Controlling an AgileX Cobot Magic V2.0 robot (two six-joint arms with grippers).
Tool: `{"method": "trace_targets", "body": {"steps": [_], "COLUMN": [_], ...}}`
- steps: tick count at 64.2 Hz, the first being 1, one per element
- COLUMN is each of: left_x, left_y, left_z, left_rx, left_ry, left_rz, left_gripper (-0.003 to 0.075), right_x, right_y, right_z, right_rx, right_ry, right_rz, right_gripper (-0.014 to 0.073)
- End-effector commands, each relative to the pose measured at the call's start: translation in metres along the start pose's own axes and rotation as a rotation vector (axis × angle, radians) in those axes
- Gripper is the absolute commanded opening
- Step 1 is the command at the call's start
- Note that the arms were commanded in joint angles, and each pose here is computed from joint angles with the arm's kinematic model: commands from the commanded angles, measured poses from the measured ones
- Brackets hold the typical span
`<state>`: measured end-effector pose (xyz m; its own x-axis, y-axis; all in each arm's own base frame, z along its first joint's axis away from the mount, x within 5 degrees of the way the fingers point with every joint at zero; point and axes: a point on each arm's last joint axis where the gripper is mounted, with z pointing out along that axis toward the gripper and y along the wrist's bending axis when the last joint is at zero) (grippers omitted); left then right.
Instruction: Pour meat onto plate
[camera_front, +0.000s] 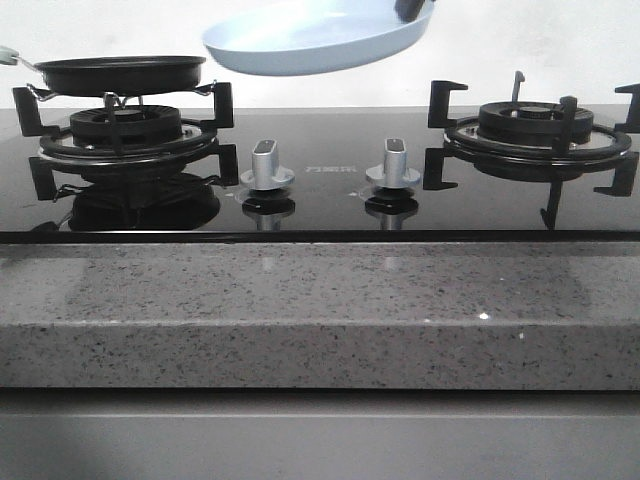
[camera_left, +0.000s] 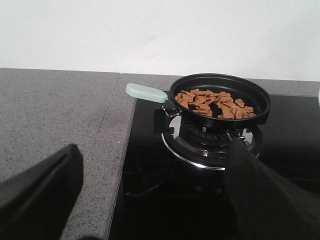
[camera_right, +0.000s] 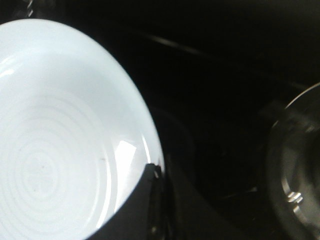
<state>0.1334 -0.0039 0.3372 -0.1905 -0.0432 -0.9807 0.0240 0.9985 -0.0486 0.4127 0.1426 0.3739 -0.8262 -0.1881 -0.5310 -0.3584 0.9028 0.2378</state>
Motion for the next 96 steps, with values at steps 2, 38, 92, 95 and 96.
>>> {"method": "trace_targets", "body": {"steps": [2,38,92,95,96], "left_x": [-0.02,-0.02,-0.012,-0.014,-0.014], "left_y": [-0.002,-0.002,0.035,0.036,0.037], "left_z": [-0.003,-0.003,0.117,0.126,0.131], "left_rx": [0.012,0.012,-0.106,-0.082,-0.079], "left_ry": [-0.118,-0.118,0.122,0.173,0.194], "left_rz": [-0.013,-0.013,-1.038,-1.021,-1.019], "left_gripper": [0.0562,0.0562,0.0563,0.0563,0.0563], "right_x": [0.014,0.075,0.075,0.075,0.075], "right_y": [0.015,0.014,0.014,0.014,0.014], "right_z": [-0.031,-0.025,-0.024,-0.024,-0.024], "right_rx": [-0.07,-0.081,-0.08,-0.08,-0.08], "right_ry": [-0.031,-0.128,-0.124,-0.124,-0.124], "right_rz": [-0.028,0.048,0.049,0.049,0.049], "right_gripper": [-0.0062,-0.0062,-0.0062,-0.0062,-0.0062]}}
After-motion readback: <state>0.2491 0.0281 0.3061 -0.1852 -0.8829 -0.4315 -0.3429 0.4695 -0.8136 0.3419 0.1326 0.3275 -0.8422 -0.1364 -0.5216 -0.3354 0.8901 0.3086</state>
